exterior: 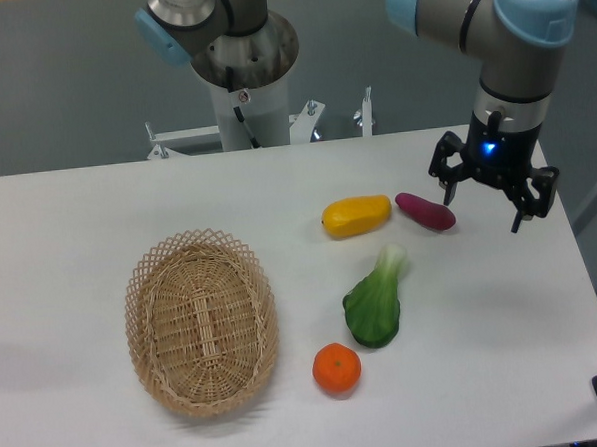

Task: Pick up the green vegetable from the table
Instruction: 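Move the open gripper down toward the leafy top of the bok choy, then close the gripper on the bok choy leaves, then lift the held bok choy up off the table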

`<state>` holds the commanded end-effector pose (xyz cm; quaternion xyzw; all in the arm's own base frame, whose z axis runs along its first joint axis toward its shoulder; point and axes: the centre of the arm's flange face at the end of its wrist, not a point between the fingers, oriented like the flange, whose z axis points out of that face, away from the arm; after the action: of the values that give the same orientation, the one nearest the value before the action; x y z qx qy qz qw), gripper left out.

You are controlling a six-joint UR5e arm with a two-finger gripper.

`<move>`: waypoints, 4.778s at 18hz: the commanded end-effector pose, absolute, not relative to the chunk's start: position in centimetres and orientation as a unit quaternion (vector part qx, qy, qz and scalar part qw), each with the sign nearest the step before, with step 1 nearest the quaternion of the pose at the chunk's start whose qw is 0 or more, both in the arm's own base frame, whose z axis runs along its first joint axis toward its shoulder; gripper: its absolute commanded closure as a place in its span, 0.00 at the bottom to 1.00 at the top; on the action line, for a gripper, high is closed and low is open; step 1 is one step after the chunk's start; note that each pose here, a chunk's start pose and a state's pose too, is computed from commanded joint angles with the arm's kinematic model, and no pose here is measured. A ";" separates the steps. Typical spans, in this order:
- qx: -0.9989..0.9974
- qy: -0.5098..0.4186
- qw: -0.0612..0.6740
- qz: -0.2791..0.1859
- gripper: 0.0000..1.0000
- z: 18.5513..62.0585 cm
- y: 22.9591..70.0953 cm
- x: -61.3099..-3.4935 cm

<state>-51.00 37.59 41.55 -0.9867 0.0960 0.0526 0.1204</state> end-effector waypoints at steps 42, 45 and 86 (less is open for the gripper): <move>-0.992 0.120 0.021 0.020 0.26 19.6 38.9 -43.1; -0.992 0.118 0.023 0.025 0.51 19.9 39.0 -43.3; -0.969 0.071 0.214 0.105 0.70 46.3 36.6 -51.2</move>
<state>-51.24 36.63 46.33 -0.9686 0.0709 0.1046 0.2141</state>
